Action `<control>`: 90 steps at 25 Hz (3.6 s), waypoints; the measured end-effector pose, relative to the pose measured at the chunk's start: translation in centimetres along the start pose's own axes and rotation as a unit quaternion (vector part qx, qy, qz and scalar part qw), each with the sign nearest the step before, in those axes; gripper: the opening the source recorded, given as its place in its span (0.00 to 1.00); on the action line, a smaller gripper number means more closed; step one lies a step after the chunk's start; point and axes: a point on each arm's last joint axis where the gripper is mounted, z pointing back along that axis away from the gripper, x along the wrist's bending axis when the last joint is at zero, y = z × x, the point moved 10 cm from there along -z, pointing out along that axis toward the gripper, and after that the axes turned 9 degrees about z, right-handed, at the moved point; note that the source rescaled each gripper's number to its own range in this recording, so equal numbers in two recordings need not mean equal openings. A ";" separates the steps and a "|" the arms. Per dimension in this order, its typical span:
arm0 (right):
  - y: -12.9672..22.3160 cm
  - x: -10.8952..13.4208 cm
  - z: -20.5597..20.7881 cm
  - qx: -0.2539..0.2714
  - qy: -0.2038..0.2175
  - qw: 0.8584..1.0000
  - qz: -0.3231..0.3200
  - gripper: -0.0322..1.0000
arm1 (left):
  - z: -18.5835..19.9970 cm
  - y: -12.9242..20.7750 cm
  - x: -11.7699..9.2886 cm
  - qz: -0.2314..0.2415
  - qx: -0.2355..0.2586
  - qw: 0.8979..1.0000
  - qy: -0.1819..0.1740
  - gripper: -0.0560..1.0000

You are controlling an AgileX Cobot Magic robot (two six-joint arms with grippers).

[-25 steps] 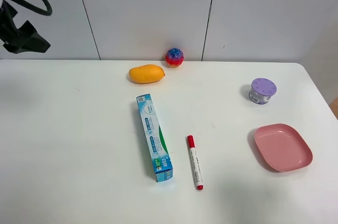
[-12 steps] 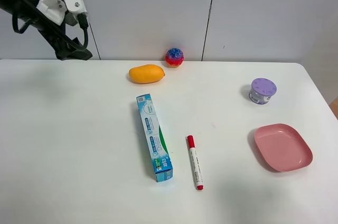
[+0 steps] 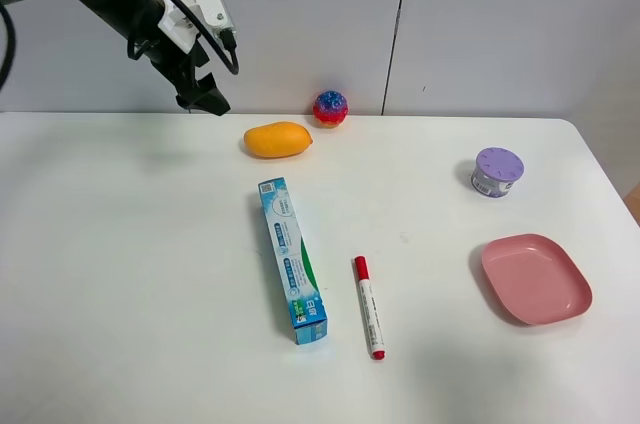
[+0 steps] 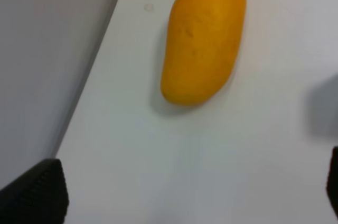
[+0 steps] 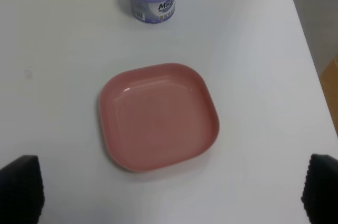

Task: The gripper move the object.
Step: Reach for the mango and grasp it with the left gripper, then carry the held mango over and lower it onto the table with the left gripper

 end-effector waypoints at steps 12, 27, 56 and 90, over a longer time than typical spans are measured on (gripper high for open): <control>0.0 0.0 0.0 0.000 0.000 1.000 0.000 1.00 | -8.5 -2.9 -1.5 -0.024 -0.004 0.999 0.044 1.00; 0.0 0.0 0.0 0.000 0.000 1.000 0.000 1.00 | -14.6 -1.4 -4.1 -0.055 0.009 0.996 0.069 1.00; 0.0 0.0 0.0 0.000 0.000 1.000 0.000 1.00 | -17.4 0.3 -3.1 -0.052 -0.005 0.997 0.062 0.95; 0.0 0.0 0.0 0.000 0.000 1.000 0.000 1.00 | -4.1 -16.5 -13.9 0.355 -0.025 0.923 0.147 0.06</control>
